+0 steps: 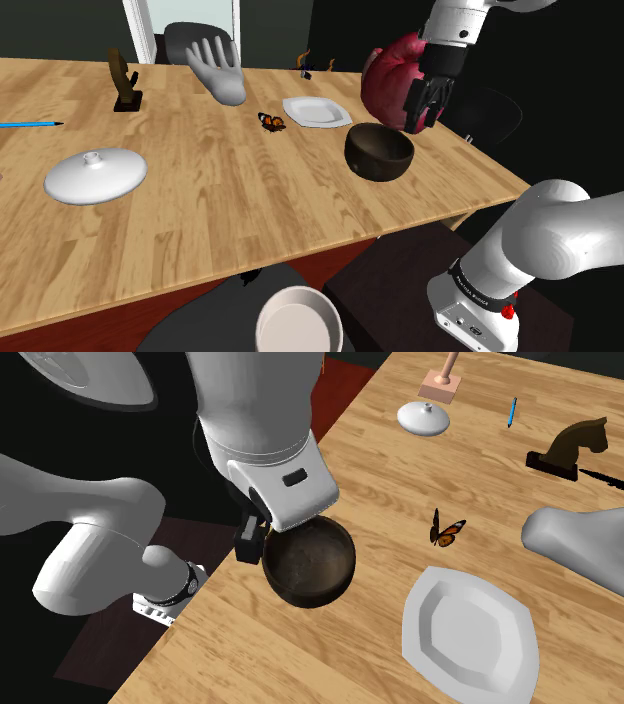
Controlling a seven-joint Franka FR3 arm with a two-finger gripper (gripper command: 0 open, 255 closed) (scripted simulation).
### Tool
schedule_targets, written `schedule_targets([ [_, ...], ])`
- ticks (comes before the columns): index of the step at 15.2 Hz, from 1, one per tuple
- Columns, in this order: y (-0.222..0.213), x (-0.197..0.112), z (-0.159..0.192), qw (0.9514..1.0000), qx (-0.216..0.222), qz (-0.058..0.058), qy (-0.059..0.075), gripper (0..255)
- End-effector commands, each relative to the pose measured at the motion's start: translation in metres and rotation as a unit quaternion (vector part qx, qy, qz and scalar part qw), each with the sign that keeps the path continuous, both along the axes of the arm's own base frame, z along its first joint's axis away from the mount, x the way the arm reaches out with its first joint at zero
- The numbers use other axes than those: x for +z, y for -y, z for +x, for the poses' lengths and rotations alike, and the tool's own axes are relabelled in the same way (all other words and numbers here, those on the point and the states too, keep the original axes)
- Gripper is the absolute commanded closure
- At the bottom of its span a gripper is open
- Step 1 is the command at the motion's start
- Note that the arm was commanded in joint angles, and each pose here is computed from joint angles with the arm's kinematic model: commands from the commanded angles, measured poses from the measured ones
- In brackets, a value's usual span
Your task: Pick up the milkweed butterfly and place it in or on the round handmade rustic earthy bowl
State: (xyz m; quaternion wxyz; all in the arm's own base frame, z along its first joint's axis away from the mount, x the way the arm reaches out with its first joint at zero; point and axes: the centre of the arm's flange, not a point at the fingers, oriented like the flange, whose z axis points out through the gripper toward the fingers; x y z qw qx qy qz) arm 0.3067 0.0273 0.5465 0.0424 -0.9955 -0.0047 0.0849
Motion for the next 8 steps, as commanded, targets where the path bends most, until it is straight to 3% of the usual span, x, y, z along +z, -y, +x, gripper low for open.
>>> schedule_targets([
  [1,0.000,0.000,0.000,1.0000,0.000,0.000,0.000,0],
  [8,-0.044,-0.030,0.068,0.9991,-0.022,-0.021,0.031,0],
])
